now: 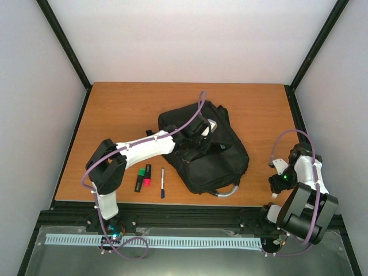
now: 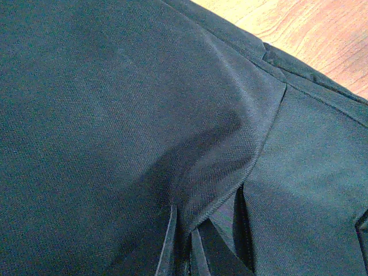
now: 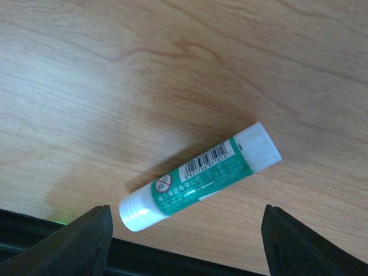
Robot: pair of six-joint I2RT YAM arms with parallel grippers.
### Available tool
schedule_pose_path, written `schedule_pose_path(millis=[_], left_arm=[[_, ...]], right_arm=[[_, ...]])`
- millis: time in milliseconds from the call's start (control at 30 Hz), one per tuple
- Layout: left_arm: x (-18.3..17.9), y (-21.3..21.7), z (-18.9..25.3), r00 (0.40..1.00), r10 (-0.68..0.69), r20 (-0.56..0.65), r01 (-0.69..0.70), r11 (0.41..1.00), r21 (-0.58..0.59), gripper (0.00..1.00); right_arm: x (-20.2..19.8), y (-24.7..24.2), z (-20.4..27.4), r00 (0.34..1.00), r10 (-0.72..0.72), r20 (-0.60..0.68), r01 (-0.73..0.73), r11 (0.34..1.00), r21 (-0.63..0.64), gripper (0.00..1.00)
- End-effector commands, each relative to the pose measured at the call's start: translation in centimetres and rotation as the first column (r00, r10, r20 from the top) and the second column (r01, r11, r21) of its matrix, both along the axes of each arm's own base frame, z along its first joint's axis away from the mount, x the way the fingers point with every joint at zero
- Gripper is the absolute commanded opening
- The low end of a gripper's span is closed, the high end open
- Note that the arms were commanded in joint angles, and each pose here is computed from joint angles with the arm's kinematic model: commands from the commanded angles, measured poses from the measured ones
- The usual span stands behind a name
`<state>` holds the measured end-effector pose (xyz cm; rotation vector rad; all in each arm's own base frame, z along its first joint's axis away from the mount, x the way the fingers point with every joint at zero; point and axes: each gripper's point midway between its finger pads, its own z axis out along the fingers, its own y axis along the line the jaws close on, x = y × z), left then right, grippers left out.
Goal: Pack the student bag
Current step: Pick up the stationery from the center of the board.
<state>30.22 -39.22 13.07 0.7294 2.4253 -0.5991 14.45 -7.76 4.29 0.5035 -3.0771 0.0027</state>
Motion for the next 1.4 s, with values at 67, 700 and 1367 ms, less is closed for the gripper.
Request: schedule_pose_path(millis=[67, 700, 1367], left_arm=[[-1.1, -1.8, 0.7, 0.999, -0.042, -0.031, 0.041, 0.999, -0.034, 0.06], [-1.6, -2.2, 2.7, 0.998, -0.059, -0.015, 0.058, 0.996, -0.07, 0.07], [-1.4, -2.1, 1.8, 0.998, -0.056, -0.017, 0.055, 0.997, -0.046, 0.07]], right_arm=[[-0.5, -0.1, -1.4, 0.999, 0.001, -0.054, 0.0, 1.0, 0.013, 0.66], [2.4, -0.4, -3.7, 0.994, -0.034, -0.101, 0.041, 0.996, 0.073, 0.25], [10.4, -0.3, -2.5, 0.998, -0.008, 0.061, 0.005, 0.999, 0.053, 0.04]])
